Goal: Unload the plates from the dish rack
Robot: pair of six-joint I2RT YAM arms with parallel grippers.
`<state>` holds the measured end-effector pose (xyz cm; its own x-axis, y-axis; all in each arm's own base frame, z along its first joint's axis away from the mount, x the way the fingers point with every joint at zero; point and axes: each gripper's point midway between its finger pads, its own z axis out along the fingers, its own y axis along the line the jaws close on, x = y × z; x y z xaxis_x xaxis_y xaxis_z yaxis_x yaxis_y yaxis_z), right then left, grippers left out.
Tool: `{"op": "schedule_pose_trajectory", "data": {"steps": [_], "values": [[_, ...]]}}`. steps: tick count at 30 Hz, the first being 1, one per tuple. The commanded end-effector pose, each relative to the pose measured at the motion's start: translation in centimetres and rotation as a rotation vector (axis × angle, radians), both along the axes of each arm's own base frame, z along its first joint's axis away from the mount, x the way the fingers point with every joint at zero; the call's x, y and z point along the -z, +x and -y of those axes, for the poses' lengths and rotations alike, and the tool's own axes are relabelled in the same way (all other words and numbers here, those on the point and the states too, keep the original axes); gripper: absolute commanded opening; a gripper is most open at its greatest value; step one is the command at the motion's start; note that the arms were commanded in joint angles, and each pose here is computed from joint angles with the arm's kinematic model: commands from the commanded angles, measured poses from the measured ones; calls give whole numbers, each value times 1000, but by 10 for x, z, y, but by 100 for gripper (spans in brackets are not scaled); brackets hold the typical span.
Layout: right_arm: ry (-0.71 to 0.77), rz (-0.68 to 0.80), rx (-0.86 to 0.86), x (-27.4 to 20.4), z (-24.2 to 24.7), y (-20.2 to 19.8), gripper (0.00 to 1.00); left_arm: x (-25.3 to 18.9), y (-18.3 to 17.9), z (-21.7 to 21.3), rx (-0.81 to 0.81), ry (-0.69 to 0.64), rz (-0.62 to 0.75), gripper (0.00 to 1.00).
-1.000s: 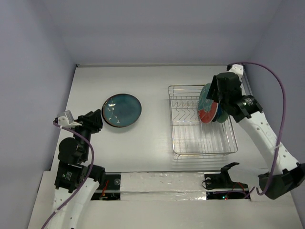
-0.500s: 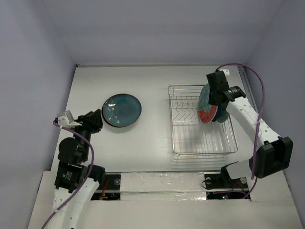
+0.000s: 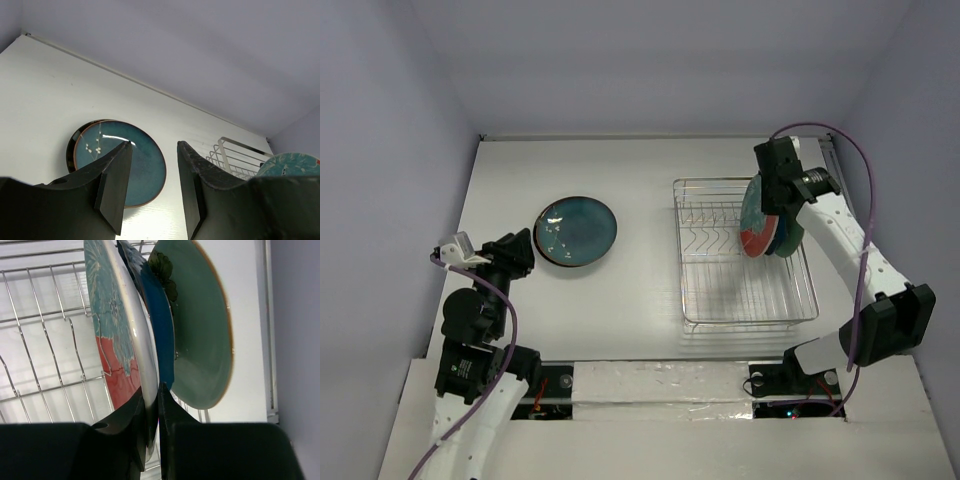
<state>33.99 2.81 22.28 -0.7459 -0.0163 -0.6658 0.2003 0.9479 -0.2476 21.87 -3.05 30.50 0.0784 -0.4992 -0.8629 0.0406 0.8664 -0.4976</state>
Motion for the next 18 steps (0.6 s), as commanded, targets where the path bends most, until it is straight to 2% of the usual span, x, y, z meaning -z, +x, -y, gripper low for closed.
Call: {"op": "schedule_pose_trajectory", "data": {"steps": [1, 7, 10, 16, 18], "values": [[23, 236, 41, -78, 9, 11, 0, -12, 2, -2, -11, 1, 46, 38], [118, 352, -10, -119, -2, 6, 0, -10, 3, -2, -10, 1, 39, 38], [215, 423, -67, -141, -17, 3, 0, -10, 4, -2, -10, 1, 40, 38], [477, 555, -184, -183, -59, 2, 0, -9, 5, -2, -11, 4, 34, 38], [622, 610, -253, -199, -84, 6, 0, -7, 6, -1, -10, 4, 27, 38]]}}
